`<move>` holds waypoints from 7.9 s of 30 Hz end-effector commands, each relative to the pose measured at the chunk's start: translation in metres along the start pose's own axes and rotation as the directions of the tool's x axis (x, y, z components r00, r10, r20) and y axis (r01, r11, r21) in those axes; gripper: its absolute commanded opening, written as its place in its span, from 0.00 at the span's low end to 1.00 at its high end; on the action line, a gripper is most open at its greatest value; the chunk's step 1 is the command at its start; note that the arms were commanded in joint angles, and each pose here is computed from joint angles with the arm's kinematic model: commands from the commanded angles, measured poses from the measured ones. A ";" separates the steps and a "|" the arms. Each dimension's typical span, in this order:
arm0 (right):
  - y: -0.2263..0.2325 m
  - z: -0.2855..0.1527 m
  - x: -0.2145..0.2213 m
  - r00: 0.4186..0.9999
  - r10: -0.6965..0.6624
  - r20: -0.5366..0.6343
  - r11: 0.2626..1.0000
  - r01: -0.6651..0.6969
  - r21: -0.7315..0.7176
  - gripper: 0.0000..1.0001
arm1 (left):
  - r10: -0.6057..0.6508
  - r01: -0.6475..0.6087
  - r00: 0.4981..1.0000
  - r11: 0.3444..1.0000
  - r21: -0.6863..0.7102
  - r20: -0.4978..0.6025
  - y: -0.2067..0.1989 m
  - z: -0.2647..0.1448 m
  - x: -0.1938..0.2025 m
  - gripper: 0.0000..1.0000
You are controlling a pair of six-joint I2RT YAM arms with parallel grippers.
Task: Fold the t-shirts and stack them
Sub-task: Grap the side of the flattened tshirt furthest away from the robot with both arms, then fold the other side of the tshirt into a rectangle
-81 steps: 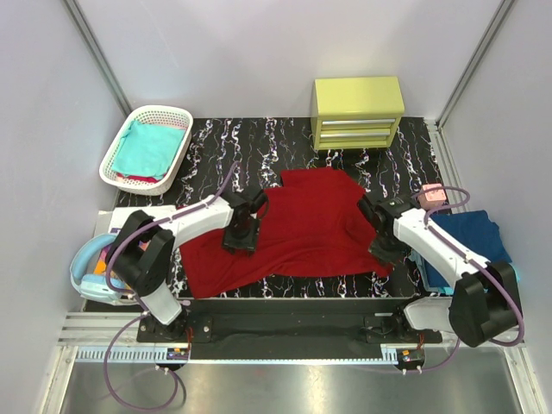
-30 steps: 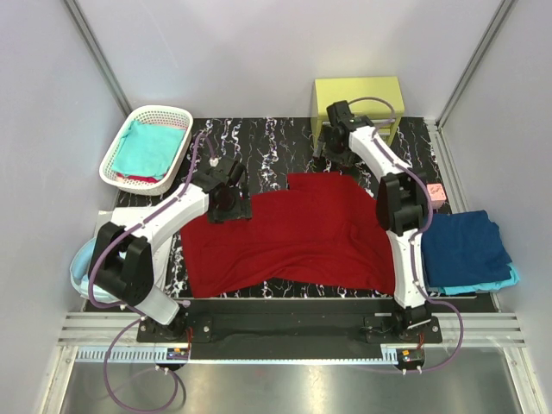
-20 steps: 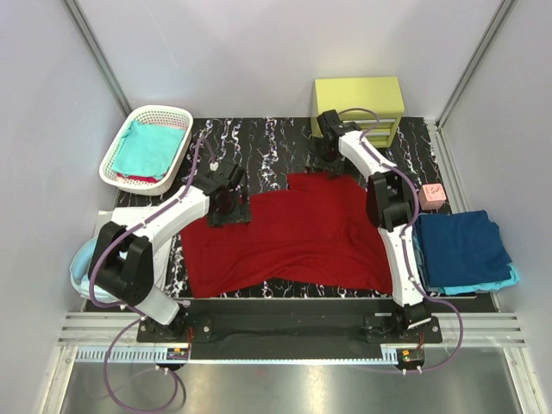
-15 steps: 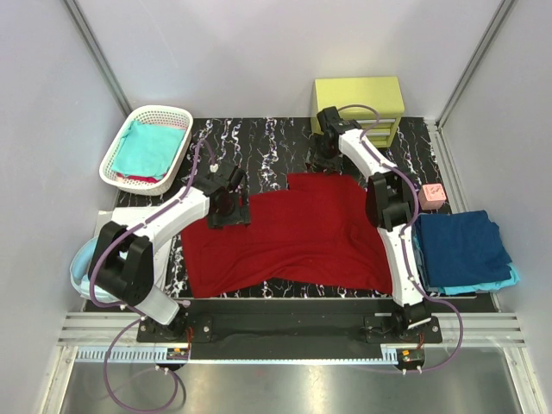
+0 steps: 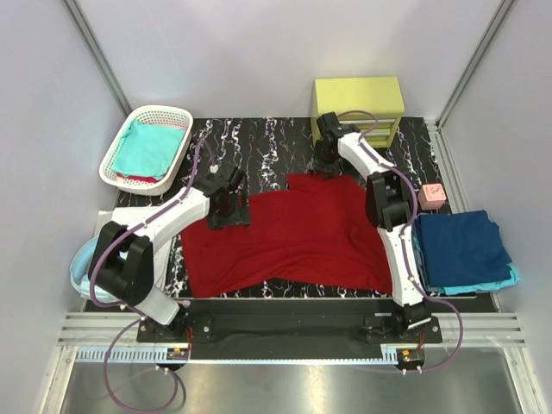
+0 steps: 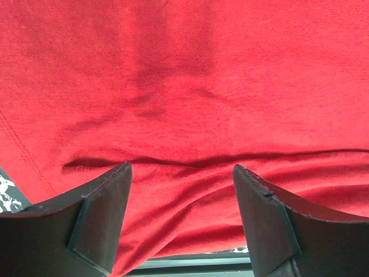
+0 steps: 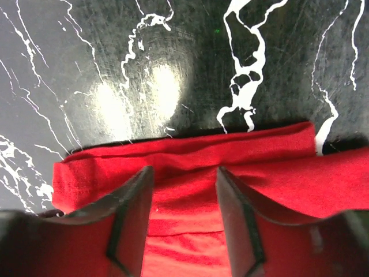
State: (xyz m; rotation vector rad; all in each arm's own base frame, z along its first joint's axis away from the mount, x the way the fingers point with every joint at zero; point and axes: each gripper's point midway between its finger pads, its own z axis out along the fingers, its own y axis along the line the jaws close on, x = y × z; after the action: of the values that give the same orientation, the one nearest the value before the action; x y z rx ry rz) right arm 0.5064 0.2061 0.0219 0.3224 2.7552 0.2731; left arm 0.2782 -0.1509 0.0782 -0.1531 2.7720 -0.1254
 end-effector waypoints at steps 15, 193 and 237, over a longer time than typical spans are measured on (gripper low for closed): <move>-0.030 -0.021 -0.007 0.996 0.015 0.092 0.991 -0.027 0.129 0.00 | -0.007 0.007 1.000 1.000 -0.004 0.013 -0.002 0.004 -0.004 0.73; -0.064 -0.115 0.109 0.995 0.075 0.065 0.996 -0.077 0.035 0.44 | -0.068 0.073 0.997 0.990 -0.119 0.046 0.024 0.031 -0.031 0.77; -0.086 -0.173 0.196 0.996 0.055 0.068 0.997 -0.058 0.048 0.00 | -0.030 0.028 0.999 0.996 -0.087 -0.024 0.023 0.046 -0.012 0.73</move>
State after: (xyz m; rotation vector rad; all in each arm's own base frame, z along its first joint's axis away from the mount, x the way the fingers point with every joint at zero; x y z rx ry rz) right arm 0.2731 0.1573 0.0827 0.3614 2.7073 0.2307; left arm 0.2989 -0.1212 0.0377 -0.2376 2.8075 0.0368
